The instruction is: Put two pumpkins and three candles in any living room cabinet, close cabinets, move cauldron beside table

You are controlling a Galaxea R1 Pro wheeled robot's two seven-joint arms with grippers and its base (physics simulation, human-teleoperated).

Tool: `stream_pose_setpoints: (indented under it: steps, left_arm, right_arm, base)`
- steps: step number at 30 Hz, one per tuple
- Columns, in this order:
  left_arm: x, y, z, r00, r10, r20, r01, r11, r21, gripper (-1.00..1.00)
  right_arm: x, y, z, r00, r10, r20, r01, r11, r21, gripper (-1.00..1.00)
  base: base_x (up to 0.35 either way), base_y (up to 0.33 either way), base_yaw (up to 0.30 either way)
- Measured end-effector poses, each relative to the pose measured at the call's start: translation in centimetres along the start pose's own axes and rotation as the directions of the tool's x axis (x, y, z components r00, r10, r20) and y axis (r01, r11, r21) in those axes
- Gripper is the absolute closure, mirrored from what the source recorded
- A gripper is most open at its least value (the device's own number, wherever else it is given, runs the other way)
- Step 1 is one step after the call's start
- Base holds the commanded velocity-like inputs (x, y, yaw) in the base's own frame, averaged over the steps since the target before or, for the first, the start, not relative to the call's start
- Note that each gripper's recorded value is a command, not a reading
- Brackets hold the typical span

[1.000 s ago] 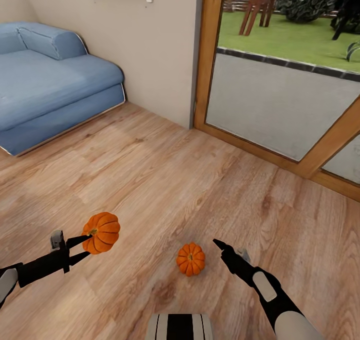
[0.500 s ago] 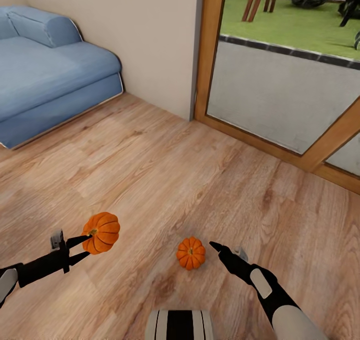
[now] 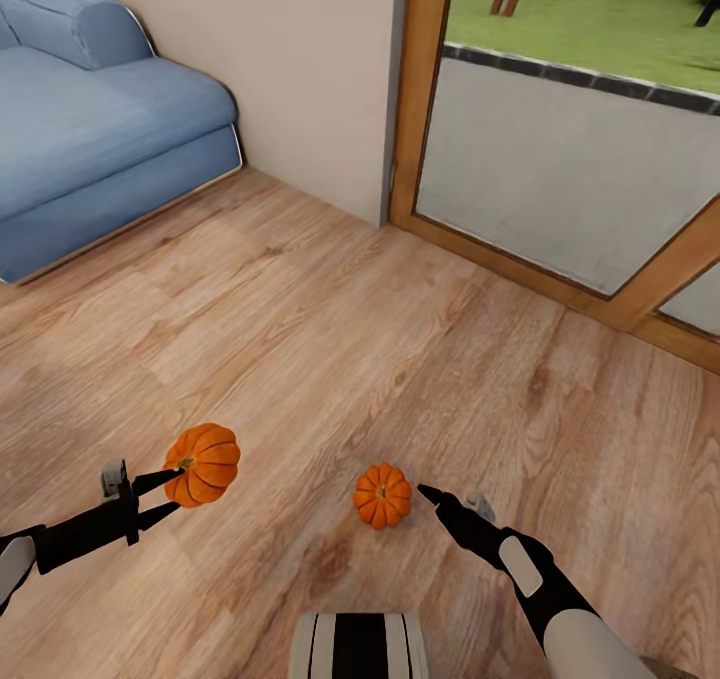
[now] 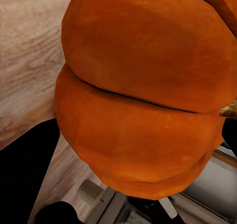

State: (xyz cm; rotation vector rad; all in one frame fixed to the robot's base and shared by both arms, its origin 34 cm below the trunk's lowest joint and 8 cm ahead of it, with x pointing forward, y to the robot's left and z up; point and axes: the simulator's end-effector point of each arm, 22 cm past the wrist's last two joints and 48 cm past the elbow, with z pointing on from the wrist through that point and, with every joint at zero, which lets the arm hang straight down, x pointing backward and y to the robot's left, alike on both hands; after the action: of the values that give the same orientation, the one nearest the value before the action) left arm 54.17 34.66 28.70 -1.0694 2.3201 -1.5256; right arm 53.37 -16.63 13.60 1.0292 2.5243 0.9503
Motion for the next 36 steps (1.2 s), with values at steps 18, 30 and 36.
stream_pose_setpoints:
  steps: [18,30,36]
  left_arm:
    - [0.1,1.7,0.4,1.0,-0.024,-0.006,0.024,1.0,-0.02,1.0]
    - [0.2,1.7,0.4,1.0,-0.024,-0.007,0.024,0.999,-0.021,1.0]
    - [0.2,1.7,0.4,1.0,-0.026,-0.007,0.025,0.999,-0.022,1.0]
  right_arm:
    - [2.5,0.2,1.7,0.989,-0.11,-0.094,0.111,0.994,0.009,-1.0]
    - [2.9,0.6,2.0,0.989,-0.111,-0.096,0.112,0.994,0.002,-1.0]
    - [3.2,0.9,2.1,0.989,-0.109,-0.099,0.109,0.994,-0.003,-1.0]
  base:
    - [0.0,0.0,0.0]
    - [0.066,0.027,0.0]
    - [0.086,0.033,0.0]
